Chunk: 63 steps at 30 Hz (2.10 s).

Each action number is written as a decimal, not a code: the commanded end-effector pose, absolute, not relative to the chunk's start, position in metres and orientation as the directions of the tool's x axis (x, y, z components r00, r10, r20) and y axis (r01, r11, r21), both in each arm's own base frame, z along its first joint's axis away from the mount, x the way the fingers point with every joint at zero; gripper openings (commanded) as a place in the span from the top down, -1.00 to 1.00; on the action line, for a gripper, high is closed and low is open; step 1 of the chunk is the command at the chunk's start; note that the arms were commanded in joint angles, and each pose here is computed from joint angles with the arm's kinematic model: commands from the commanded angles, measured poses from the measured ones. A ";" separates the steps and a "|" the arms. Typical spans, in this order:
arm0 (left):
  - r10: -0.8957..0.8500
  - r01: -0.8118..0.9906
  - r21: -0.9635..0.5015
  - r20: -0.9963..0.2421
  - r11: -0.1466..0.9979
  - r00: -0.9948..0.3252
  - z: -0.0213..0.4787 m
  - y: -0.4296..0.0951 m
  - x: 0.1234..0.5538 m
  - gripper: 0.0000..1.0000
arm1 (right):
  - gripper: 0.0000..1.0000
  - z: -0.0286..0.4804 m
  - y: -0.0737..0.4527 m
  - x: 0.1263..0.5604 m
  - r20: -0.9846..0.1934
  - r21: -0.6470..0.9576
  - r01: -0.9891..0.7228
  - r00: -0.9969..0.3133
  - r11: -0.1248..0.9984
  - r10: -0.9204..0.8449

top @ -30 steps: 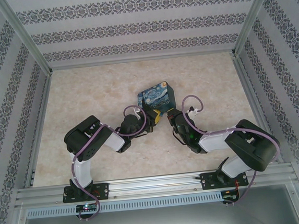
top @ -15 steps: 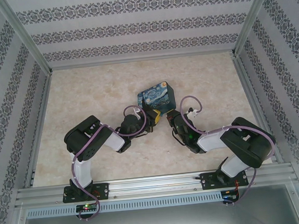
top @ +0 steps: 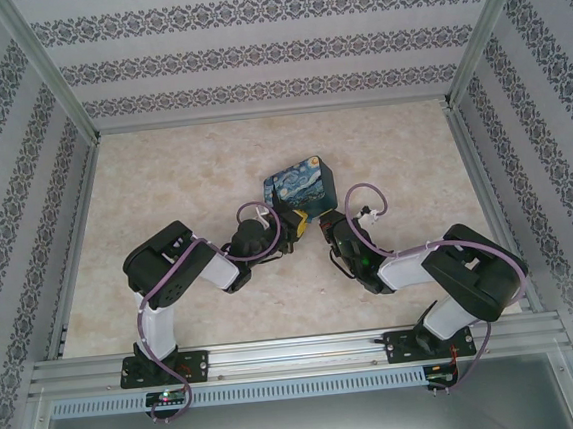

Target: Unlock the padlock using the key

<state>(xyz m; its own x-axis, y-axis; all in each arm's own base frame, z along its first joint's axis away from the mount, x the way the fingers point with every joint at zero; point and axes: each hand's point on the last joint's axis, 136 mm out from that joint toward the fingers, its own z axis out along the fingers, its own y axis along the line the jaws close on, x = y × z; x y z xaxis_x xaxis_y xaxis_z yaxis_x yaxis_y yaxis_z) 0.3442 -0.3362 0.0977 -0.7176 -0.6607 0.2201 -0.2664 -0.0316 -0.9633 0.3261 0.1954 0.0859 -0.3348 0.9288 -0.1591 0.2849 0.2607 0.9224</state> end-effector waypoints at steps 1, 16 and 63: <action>-0.647 -0.261 -0.964 0.233 -0.054 -0.726 0.100 -0.343 0.343 1.00 | 1.00 0.101 0.199 0.331 -0.164 0.936 0.247 -0.327 0.251 0.931; -0.641 -0.268 -0.963 0.231 -0.042 -0.732 0.095 -0.342 0.339 1.00 | 1.00 0.106 0.199 0.335 -0.178 0.933 0.243 -0.332 0.266 0.926; -0.664 -0.306 -0.946 0.159 0.110 -0.731 0.061 -0.331 0.344 1.00 | 1.00 0.066 0.181 0.303 -0.199 0.901 0.308 -0.330 0.305 0.923</action>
<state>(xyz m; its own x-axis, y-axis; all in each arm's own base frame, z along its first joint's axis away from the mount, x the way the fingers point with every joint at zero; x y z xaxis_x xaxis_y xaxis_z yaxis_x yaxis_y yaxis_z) 0.3461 -0.3354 0.0945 -0.7228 -0.6645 0.1896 -0.2481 -0.0066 -0.9687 0.3108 0.1948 0.0718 -0.3535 0.9159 -0.1902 0.2852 0.2992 0.9106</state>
